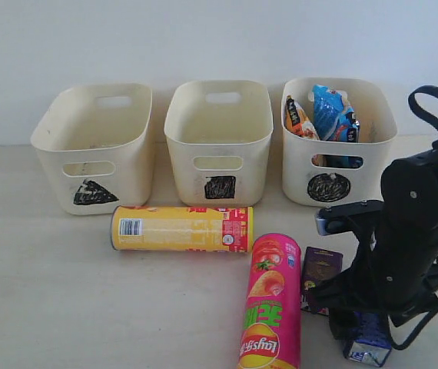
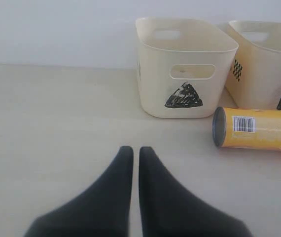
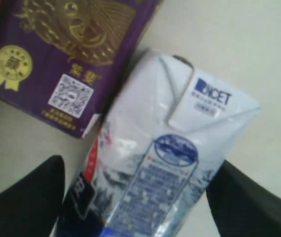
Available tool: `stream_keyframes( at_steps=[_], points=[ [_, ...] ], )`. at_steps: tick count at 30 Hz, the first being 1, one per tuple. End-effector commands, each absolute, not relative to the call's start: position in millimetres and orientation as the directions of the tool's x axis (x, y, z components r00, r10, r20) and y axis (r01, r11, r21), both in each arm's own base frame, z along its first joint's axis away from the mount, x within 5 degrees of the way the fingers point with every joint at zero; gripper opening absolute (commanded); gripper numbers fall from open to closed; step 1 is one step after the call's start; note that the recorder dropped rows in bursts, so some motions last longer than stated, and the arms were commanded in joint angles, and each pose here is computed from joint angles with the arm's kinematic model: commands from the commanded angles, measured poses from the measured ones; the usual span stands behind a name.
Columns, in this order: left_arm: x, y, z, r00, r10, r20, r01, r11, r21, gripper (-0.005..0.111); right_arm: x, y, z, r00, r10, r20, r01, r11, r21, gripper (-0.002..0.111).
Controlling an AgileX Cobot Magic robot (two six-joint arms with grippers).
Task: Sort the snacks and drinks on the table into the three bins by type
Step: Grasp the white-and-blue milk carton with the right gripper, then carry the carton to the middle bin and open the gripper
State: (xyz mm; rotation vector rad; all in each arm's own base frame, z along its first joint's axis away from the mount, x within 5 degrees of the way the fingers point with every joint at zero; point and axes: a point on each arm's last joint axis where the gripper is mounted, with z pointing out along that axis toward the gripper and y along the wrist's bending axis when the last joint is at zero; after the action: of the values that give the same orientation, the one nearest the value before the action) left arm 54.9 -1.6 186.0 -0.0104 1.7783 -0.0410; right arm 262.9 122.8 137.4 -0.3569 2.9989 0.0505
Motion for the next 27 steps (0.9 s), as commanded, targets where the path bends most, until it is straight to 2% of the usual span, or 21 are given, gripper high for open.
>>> stream_keyframes(
  at_steps=[1, 2, 4, 5, 7, 9, 12, 16, 19, 21, 22, 24, 27],
  points=[
    [55, -1, 187, -0.198, -0.036, -0.98, 0.011, 0.999, -0.039, 0.004, 264, 122, 136, -0.955, -0.265, -0.135, -0.267, 0.964, -0.002, 0.059],
    [55, -1, 187, -0.198, -0.036, -0.98, 0.011, 0.999, -0.039, 0.004, 264, 122, 136, -0.953, -0.268, -0.14, -0.27, 0.963, -0.002, 0.055],
    [55, -1, 187, -0.198, -0.036, -0.98, 0.011, 0.999, -0.039, 0.004, 265, 121, 136, -0.947, -0.287, -0.143, -0.287, 0.958, -0.018, 0.041],
    [55, -1, 187, -0.198, -0.036, -0.98, 0.011, 0.999, -0.039, 0.004, 263, 118, 136, -0.94, -0.323, -0.114, -0.319, 0.946, -0.05, 0.021],
    [55, -1, 187, -0.198, -0.036, -0.98, 0.011, 0.999, -0.039, 0.004, 261, 110, 137, -0.927, -0.372, -0.053, -0.365, 0.924, -0.117, 0.0],
    [55, -1, 187, -0.198, -0.036, -0.98, 0.011, 0.999, -0.039, 0.004, 260, 105, 143, -0.909, -0.414, -0.036, -0.403, 0.899, -0.17, 0.0],
    [55, -1, 187, -0.198, -0.036, -0.98, 0.011, 0.999, -0.039, 0.004, 261, 102, 161, -0.895, -0.438, -0.087, -0.415, 0.887, -0.201, 0.0],
    [55, -1, 187, -0.198, -0.036, -0.98, 0.011, 0.999, -0.039, 0.004, 266, 103, 200, -0.858, -0.486, -0.167, -0.446, 0.865, -0.227, 0.0],
    [55, -1, 187, -0.198, -0.036, -0.98, 0.011, 0.999, -0.039, 0.004, 278, 109, 245, -0.799, -0.534, -0.274, -0.481, 0.843, -0.241, 0.0],
    [55, -1, 187, -0.198, -0.036, -0.98, 0.011, 0.999, -0.039, 0.004, 285, 115, 261, -0.766, -0.552, -0.33, -0.501, 0.834, -0.231, 0.0],
    [55, -1, 187, -0.198, -0.036, -0.98, 0.011, 0.999, -0.039, 0.004, 289, 119, 269, -0.74, -0.56, -0.372, -0.514, 0.828, -0.224, 0.0],
    [55, -1, 187, -0.198, -0.036, -0.98, 0.011, 0.999, -0.039, 0.004, 308, 137, 287, -0.625, -0.55, -0.554, -0.546, 0.815, -0.193, 0.0],
    [55, -1, 187, -0.198, -0.036, -0.98, 0.011, 0.999, -0.039, 0.004, 337, 158, 298, -0.479, -0.475, -0.738, -0.547, 0.819, -0.172, 0.0]
  ],
)
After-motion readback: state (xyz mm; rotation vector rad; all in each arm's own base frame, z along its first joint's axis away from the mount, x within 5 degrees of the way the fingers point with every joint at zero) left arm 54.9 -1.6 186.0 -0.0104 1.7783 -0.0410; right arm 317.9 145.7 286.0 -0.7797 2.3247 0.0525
